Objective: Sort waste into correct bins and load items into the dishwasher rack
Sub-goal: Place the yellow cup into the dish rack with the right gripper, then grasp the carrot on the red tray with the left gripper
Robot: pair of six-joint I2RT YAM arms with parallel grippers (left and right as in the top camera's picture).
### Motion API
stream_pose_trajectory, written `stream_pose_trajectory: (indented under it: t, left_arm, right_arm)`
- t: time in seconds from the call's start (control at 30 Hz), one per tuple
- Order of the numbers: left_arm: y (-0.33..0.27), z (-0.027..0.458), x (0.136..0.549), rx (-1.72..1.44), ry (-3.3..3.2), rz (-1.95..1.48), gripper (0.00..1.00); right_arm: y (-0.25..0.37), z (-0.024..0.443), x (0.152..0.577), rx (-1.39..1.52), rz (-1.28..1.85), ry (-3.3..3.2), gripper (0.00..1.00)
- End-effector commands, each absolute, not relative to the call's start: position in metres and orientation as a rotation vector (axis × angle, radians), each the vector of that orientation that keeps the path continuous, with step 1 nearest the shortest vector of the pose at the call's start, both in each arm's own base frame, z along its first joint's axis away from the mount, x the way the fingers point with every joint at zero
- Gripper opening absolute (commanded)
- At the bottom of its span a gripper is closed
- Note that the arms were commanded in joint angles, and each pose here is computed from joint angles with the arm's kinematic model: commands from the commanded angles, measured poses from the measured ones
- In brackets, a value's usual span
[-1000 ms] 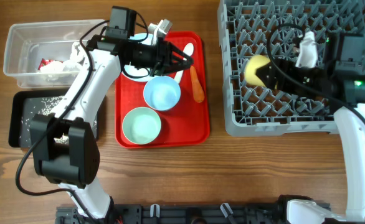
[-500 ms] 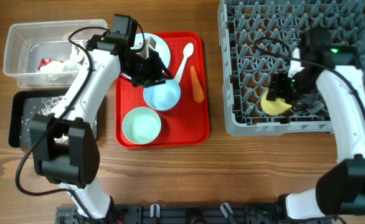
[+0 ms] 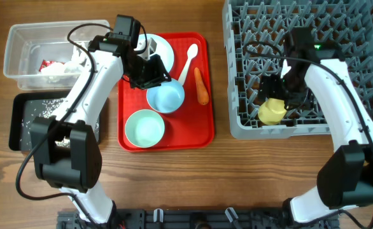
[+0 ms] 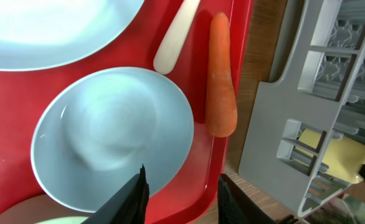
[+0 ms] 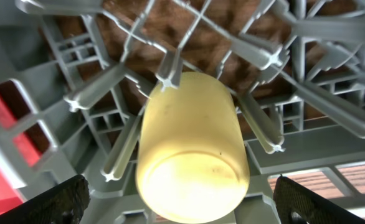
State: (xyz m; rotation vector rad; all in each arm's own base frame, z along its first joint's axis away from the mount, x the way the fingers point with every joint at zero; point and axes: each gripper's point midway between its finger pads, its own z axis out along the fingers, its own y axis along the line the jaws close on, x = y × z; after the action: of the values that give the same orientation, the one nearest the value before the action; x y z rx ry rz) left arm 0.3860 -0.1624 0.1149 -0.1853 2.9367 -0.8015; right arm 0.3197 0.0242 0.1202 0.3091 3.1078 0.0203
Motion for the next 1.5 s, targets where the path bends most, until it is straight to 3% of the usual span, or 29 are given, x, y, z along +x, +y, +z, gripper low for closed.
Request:
stream_pose_trajectory:
  t: [0.0,0.1,0.23,0.43,0.67,0.97,1.27,1.47]
  left_arm:
    - [-0.156,0.125,0.392,-0.134,2.897,-0.752,0.38]
    - [-0.146,0.12,0.394,-0.151,2.904,-0.655,0.36]
    - [-0.139,0.125,0.395,-0.153,2.889,-0.6,0.34]
    - [-0.144,0.163,0.386,0.047,2.783,-0.409,0.44]
    - [-0.215,0.152,0.374,0.33,2.702,-0.205,0.63]
    - [-0.261,0.071,0.394,0.171,2.758,-0.184,0.65]
    - [-0.277,0.043,0.419,0.155,2.739,-0.252,0.66]
    - [-0.282,0.043,0.422,0.018,2.744,-0.324,0.61]
  right_arm:
    - [0.03,0.148,0.339,0.29,0.081,3.027,0.97]
    - [0.059,0.187,0.36,0.196,0.313,2.907,0.91]
    - [0.105,0.204,0.376,0.044,0.459,2.804,0.88]
    - [0.15,0.216,0.39,-0.036,0.499,2.698,0.88]
    - [0.075,0.215,0.408,0.296,0.249,2.657,0.89]
    - [0.008,0.207,0.393,0.448,0.162,2.717,0.92]
    - [0.009,0.204,0.387,0.406,0.156,2.749,0.92]
    - [0.011,0.202,0.382,0.387,0.163,2.775,0.93]
